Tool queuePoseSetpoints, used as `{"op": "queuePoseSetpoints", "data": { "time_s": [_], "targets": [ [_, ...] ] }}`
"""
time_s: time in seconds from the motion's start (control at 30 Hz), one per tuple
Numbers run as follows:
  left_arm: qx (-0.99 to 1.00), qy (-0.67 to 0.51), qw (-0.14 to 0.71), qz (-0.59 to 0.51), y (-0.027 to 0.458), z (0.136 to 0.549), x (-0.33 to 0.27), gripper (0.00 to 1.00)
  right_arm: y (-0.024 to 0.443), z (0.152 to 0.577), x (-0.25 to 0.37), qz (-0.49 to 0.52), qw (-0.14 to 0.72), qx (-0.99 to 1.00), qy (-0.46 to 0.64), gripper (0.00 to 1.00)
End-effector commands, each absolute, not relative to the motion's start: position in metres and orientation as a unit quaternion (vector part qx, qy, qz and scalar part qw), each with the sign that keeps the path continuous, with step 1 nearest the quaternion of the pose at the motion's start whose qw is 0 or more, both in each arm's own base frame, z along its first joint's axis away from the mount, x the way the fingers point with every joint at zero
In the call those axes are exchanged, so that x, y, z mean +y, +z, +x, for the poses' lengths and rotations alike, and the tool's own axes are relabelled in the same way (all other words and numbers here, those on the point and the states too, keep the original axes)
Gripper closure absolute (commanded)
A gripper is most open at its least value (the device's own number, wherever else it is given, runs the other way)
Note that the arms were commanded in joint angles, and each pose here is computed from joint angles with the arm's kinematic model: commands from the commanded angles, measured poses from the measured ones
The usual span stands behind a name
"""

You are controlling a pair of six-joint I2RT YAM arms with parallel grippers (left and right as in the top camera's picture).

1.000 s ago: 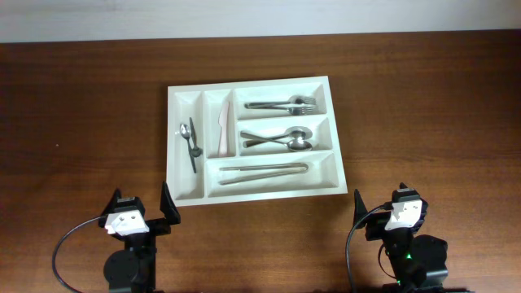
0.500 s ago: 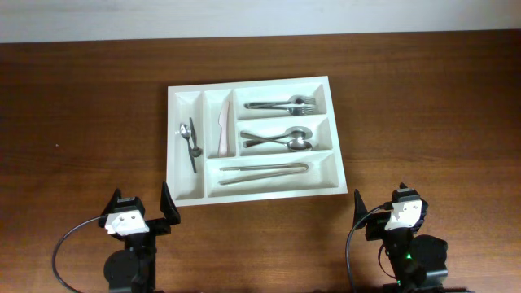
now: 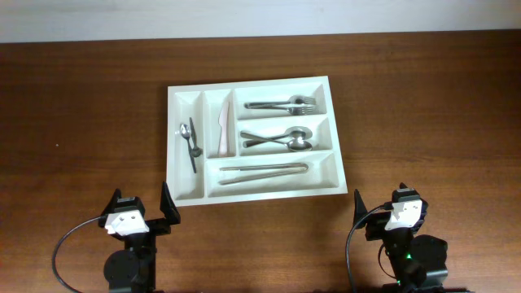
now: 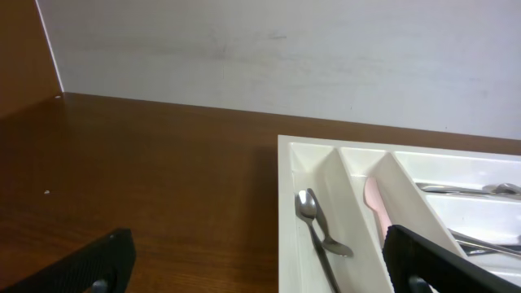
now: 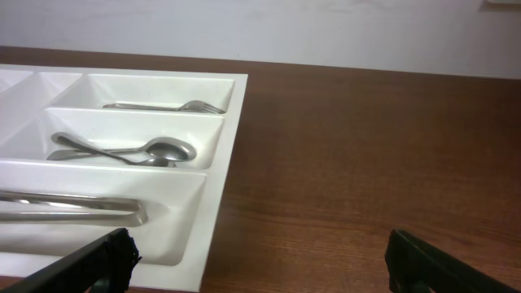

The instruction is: Pack container

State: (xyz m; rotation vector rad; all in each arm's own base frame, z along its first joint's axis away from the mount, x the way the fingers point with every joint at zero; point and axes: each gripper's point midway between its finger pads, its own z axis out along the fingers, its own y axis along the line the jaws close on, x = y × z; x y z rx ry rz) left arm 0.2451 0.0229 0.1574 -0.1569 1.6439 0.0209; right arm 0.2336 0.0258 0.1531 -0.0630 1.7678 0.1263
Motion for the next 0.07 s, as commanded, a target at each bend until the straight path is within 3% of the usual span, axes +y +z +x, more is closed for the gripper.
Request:
{"op": "queuePoseSetpoints", "data": {
  "time_s": [0.0,0.03],
  "targets": [
    [0.732,0.011,0.679,-0.057,0.1568,0.2451,0.02,0.01,0.1518,0.2338,0.0223,-0.022,0.634,0.772,0.048,0.01],
    [0.732,0.011,0.679,-0.057,0.1568,0.2451,0.02,0.01,0.1518,0.2338,0.0223,-0.022,0.634,0.772,0.048,0.01]
  ]
}}
